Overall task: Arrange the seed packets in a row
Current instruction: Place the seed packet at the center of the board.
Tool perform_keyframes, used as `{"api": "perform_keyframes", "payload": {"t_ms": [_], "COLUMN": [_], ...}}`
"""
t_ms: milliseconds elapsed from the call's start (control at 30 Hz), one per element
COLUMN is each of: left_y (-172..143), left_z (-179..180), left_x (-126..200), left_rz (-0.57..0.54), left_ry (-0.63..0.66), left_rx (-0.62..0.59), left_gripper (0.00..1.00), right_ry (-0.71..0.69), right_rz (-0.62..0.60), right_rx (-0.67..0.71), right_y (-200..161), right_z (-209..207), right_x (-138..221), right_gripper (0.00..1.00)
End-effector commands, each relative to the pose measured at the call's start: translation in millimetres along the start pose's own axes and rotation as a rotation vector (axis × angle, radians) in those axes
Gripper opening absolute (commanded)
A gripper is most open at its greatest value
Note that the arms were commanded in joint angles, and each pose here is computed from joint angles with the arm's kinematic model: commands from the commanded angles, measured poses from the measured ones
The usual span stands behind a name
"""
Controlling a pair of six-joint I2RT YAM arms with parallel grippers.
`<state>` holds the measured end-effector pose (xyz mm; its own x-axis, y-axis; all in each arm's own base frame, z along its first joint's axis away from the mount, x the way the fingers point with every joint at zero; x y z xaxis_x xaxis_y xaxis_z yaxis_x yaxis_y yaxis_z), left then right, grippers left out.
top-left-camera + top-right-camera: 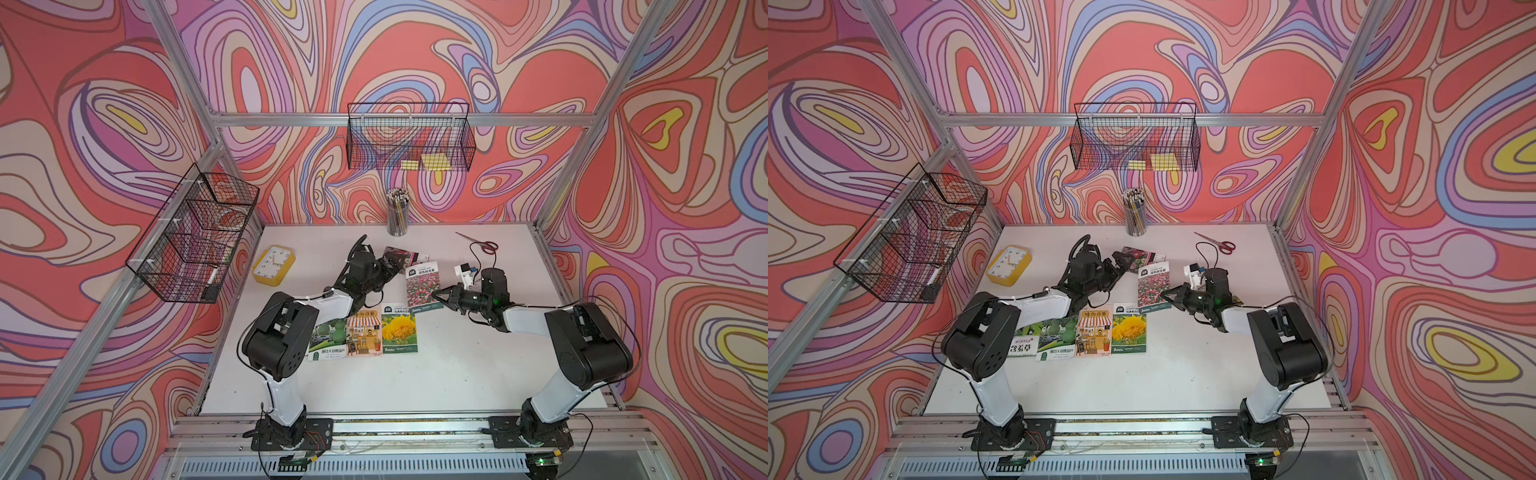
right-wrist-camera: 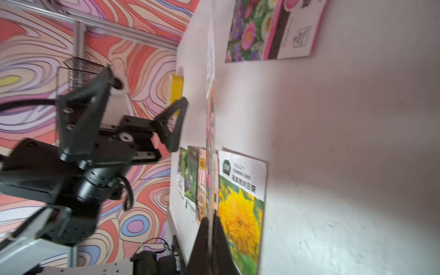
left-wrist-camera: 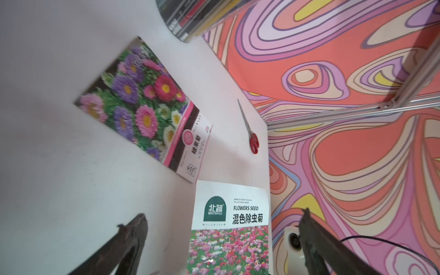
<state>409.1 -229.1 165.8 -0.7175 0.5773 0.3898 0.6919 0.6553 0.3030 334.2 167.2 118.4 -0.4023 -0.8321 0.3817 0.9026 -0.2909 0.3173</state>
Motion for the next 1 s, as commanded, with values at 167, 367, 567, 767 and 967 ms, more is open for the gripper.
{"api": "perform_keyframes", "payload": {"t_ms": [167,367,567,767,967], "left_y": [-5,-10,-13,-13,-15], "left_z": [-18,-11,-4,-1,-3], "left_x": [47,51,52,50,50], "left_rz": [0.11,0.13,0.133,0.135,0.145], "left_ry": [0.057,0.077,0.09,0.097,0.08], "left_rx": [-0.216,-0.217,-0.209,-0.198,-0.199], "left_gripper": [0.99,0.99,0.99,0.99,0.99], "right_ry": [-0.247,-0.317,-0.353,-0.368,-0.373], "right_rz": [0.15,0.155,0.108,0.067,0.052], "right_rx": [-0.058,-0.071,-0.107,-0.138,-0.124], "right_y": [-51,-61,-73,-82,-82], "right_z": [-47,-57,-62,-60,-49], "right_x": [13,21,32,38,35], "right_gripper": [0.0,0.0,0.0,0.0,0.0]}}
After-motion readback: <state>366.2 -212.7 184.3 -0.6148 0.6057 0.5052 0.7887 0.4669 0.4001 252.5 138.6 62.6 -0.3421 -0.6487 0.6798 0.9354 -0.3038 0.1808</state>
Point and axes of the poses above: each gripper's point midway between its finger pads, its own x axis back along the fingers, its own z axis along the line the jaws close on, y = z × x, the point moved 5 cm from there along x, back along the fingers, and after that the axes turned 3 degrees about x, right-handed, at the moved point
